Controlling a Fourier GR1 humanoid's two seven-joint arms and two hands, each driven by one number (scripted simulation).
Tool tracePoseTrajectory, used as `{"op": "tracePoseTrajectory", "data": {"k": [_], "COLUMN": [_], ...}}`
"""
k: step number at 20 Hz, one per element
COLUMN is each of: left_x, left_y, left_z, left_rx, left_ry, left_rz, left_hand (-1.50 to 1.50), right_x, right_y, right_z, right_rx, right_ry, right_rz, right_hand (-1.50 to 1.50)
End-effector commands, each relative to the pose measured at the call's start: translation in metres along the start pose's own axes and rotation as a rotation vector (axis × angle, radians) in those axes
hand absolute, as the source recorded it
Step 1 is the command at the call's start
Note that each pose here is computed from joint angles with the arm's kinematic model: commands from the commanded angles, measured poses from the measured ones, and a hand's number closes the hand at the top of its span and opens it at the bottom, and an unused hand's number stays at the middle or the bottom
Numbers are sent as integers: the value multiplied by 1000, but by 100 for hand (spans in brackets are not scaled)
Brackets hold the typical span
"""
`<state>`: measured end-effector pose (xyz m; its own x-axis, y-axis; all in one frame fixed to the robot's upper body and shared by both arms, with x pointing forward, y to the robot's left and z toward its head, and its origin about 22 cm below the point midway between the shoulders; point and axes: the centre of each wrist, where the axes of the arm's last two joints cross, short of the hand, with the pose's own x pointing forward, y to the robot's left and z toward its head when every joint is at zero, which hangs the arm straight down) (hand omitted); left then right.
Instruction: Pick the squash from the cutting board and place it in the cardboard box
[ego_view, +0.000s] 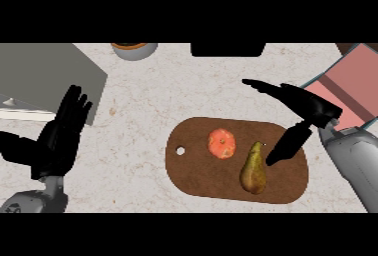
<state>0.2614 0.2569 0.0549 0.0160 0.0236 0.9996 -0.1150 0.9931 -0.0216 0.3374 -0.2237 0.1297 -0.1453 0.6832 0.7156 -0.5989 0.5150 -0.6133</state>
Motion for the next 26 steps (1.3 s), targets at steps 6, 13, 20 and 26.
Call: {"op": "tracePoseTrajectory", "data": {"k": [6, 13, 20, 26], "left_x": [-10, -19, 12, -6], "left_y": [1, -7, 8, 3], "left_z": [2, 5, 2, -8], "left_rx": [9, -11, -3, 5], "left_ry": [5, 9, 8, 2], "left_rz": [-8, 2, -17, -4], "left_hand": [0, 0, 0, 0], "right_x": [11, -7, -19, -7], "right_y": [35, 30, 61, 80], "right_z": [-15, -31, -21, -39], "right_rx": [9, -15, 21, -10], "right_ry": [34, 28, 48, 68], "right_rz": [-16, -11, -19, 39], "right_hand": [-150, -150, -150, -150]}}
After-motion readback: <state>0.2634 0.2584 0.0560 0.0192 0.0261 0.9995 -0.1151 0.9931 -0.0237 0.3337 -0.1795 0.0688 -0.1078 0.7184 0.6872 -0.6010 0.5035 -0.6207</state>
